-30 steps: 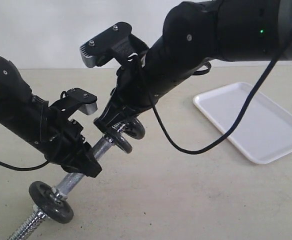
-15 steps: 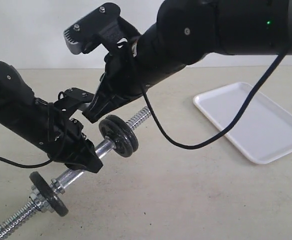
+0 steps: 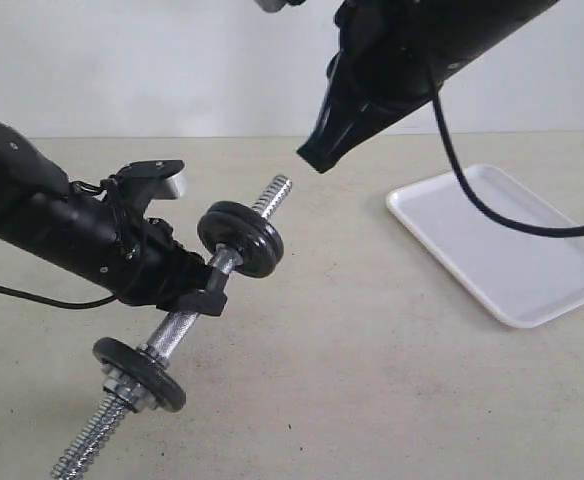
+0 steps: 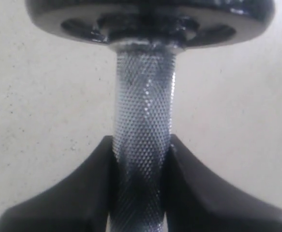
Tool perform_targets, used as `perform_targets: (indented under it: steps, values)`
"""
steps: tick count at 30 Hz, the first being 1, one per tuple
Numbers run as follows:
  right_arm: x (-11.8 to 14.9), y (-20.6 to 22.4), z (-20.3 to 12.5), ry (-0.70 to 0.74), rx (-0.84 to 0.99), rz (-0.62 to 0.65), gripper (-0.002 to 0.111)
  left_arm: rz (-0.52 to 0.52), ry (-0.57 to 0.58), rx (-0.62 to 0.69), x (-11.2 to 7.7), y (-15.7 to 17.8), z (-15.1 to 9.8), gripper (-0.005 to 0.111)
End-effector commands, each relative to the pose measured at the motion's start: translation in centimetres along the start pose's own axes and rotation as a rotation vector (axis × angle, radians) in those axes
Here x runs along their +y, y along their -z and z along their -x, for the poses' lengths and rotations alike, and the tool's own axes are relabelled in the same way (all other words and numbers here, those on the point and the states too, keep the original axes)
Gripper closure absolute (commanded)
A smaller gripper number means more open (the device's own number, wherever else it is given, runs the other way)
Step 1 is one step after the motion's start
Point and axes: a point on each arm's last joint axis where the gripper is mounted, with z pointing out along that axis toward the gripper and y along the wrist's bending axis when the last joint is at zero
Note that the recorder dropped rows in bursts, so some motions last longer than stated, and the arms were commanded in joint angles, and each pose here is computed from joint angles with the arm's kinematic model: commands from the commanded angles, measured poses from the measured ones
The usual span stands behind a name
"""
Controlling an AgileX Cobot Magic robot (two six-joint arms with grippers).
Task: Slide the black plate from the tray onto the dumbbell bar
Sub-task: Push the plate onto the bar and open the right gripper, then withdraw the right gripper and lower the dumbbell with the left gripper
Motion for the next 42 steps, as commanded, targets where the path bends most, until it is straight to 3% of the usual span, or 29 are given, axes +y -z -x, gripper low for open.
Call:
perform_targets:
  steps: [1, 8, 16, 22, 30, 42]
  values:
    - [-0.6, 2.6, -0.7, -0.045, 0.035, -0.022, 0.108, -0.075, 0.181, -0.215, -1.4, 2.3, 3.0, 0.102]
    - [-0.3, 5.0, -1.1, -0.095, 0.03, 0.032, 0.108, -0.164, 0.295, -0.308, -2.0, 2.7, 4.1, 0.102]
    - [2.0, 5.9, -2.4, -0.003, 0.033, 0.069, 0.109, -0.243, 0.391, -0.392, -2.4, 3.1, 5.0, 0.102]
    - [4.3, 6.3, -4.0, 0.011, -0.006, 0.116, 0.109, -0.225, 0.363, -0.411, -2.3, 3.1, 5.6, 0.102]
    - [5.8, 7.8, -5.6, 0.006, -0.074, 0.149, 0.109, -0.243, 0.338, -0.351, -3.3, -0.8, 6.8, 0.102]
    - [6.5, 9.0, -9.8, -0.032, -0.067, 0.153, 0.109, -0.302, 0.379, -0.392, -5.3, -4.6, 11.9, 0.102]
